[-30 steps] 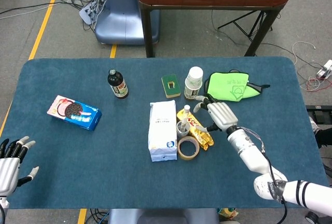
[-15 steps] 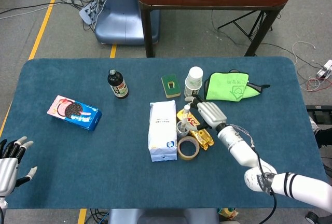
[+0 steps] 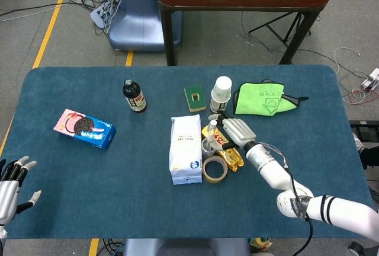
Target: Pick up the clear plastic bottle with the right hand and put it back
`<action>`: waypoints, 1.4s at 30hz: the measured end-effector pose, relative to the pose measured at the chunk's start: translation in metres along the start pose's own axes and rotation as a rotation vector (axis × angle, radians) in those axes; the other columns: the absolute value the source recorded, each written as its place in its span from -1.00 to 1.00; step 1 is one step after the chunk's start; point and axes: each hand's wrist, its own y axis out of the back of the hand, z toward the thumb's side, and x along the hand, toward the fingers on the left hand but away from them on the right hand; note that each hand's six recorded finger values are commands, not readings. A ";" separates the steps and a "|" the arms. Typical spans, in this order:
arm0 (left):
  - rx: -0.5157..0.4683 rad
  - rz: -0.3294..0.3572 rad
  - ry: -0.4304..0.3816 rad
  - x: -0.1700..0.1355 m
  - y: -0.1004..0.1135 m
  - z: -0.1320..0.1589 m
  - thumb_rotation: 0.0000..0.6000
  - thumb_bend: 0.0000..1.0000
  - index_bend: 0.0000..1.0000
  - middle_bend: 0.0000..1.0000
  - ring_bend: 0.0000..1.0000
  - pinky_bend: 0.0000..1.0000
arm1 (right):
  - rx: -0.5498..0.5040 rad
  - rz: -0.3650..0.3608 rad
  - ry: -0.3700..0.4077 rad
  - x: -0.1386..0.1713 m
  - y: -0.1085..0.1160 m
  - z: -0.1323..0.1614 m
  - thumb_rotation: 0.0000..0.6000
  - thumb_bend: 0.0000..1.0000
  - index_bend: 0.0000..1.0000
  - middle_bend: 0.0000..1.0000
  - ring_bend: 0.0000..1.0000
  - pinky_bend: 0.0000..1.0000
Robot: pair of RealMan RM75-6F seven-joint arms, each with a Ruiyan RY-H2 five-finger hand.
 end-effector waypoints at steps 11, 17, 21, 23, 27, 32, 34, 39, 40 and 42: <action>-0.001 -0.005 0.004 0.001 -0.002 -0.003 1.00 -0.47 -0.58 -0.75 -0.78 -0.99 | 0.012 0.013 -0.001 -0.002 -0.004 -0.001 1.00 -0.18 -0.19 -0.57 -0.98 -0.70; 0.000 -0.004 0.005 0.000 -0.002 -0.004 1.00 -0.47 -0.58 -0.76 -0.78 -0.99 | 0.016 0.019 -0.003 -0.003 -0.006 -0.001 1.00 -0.17 -0.17 -0.55 -0.97 -0.70; 0.000 -0.005 0.004 0.001 -0.003 -0.004 1.00 -0.47 -0.58 -0.76 -0.78 -0.99 | 0.017 0.015 -0.006 -0.003 -0.006 -0.002 1.00 -0.16 -0.14 -0.52 -0.95 -0.70; 0.000 -0.006 0.003 0.001 -0.003 -0.004 1.00 -0.47 -0.58 -0.76 -0.78 -0.99 | 0.018 0.014 -0.009 -0.004 -0.006 -0.003 1.00 -0.15 -0.14 -0.52 -0.95 -0.70; 0.000 -0.008 0.005 0.001 -0.004 -0.004 1.00 -0.47 -0.58 -0.76 -0.78 -0.99 | 0.020 0.013 -0.012 -0.005 -0.006 -0.004 1.00 -0.14 -0.09 -0.51 -0.94 -0.70; 0.000 -0.009 0.005 0.001 -0.004 -0.004 1.00 -0.47 -0.58 -0.76 -0.78 -0.99 | 0.017 0.008 -0.011 -0.005 -0.006 -0.004 1.00 -0.14 -0.09 -0.50 -0.94 -0.70; 0.000 -0.009 0.005 0.001 -0.004 -0.004 1.00 -0.47 -0.58 -0.76 -0.78 -0.99 | 0.016 0.006 -0.010 -0.005 -0.007 -0.004 1.00 -0.13 -0.06 -0.48 -0.92 -0.70; 0.000 -0.011 0.003 0.002 -0.004 -0.003 1.00 -0.47 -0.58 -0.76 -0.78 -0.99 | 0.018 0.000 -0.013 -0.005 -0.006 -0.006 1.00 -0.11 -0.01 -0.45 -0.90 -0.70; 0.000 -0.012 0.002 0.002 -0.004 -0.003 1.00 -0.47 -0.58 -0.76 -0.78 -0.99 | 0.018 -0.002 -0.014 -0.005 -0.006 -0.006 1.00 -0.11 0.00 -0.44 -0.90 -0.70; -0.002 -0.012 -0.001 0.002 -0.005 -0.002 1.00 -0.47 -0.58 -0.76 -0.78 -0.99 | 0.018 -0.004 -0.015 -0.005 -0.006 -0.007 1.00 -0.11 0.02 -0.44 -0.89 -0.70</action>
